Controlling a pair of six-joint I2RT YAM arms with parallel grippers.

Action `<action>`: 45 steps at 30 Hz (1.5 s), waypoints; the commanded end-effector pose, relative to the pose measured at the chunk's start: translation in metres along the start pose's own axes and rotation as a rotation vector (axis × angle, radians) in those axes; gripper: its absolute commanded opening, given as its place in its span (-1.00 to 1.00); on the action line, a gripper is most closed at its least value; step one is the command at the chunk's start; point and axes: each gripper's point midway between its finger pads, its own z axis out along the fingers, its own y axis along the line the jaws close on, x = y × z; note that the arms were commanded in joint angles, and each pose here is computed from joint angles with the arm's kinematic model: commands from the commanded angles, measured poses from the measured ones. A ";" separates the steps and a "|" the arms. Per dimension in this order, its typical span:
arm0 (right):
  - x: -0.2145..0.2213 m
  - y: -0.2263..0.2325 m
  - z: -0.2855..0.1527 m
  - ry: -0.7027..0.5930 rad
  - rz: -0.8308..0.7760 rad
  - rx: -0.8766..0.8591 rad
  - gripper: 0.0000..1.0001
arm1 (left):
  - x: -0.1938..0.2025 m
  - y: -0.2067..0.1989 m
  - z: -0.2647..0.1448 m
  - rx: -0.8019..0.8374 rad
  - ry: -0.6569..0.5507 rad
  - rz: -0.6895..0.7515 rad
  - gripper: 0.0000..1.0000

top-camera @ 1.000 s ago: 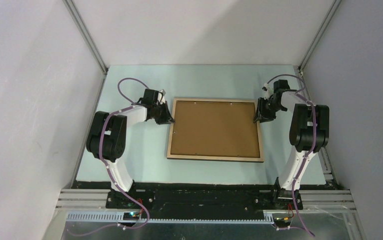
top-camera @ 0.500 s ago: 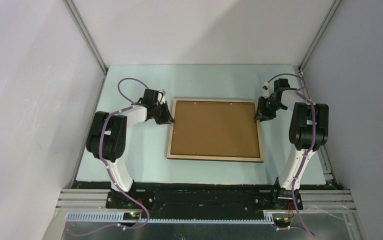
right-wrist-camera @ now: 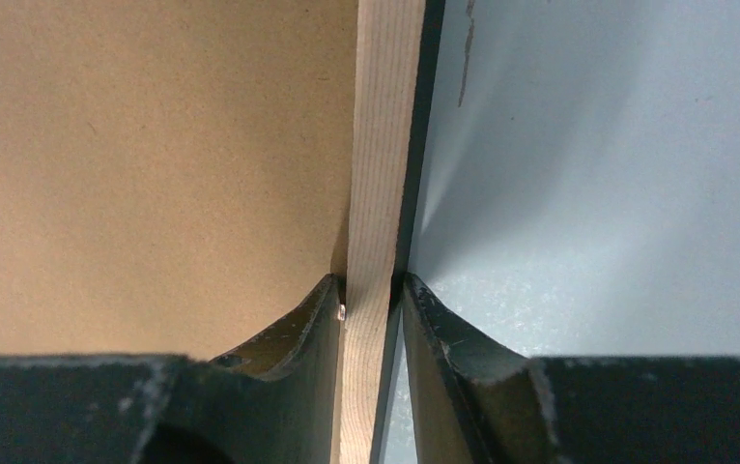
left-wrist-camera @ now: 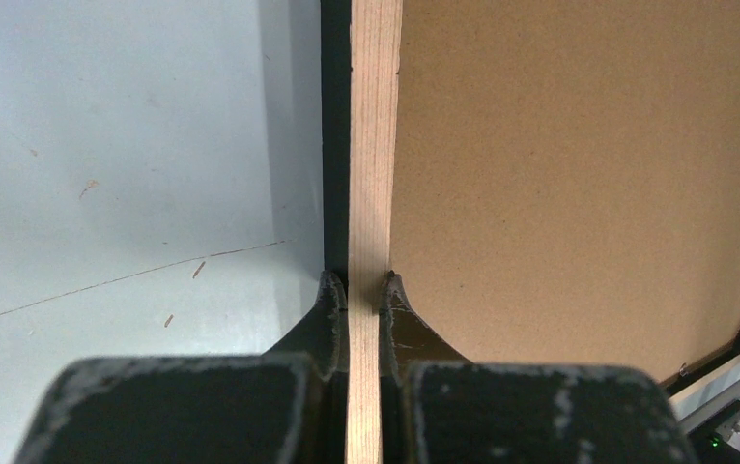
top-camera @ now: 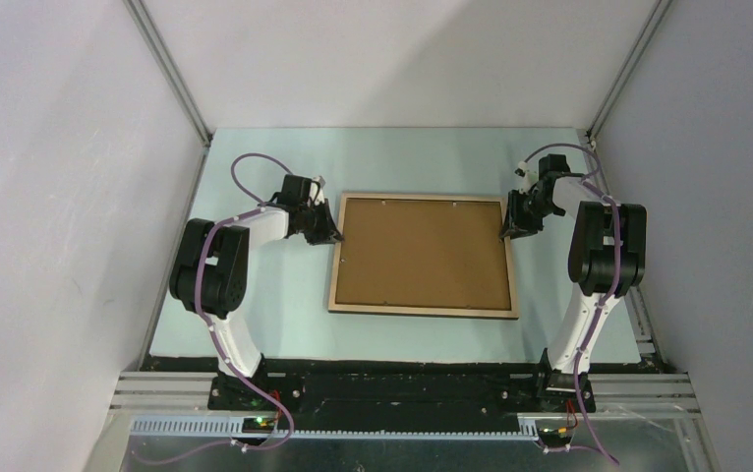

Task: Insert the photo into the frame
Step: Install the photo frame at the center of the board.

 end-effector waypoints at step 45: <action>0.013 -0.002 -0.011 0.149 -0.453 -0.056 -0.33 | 0.034 0.017 0.001 -0.031 0.125 -0.043 -1.00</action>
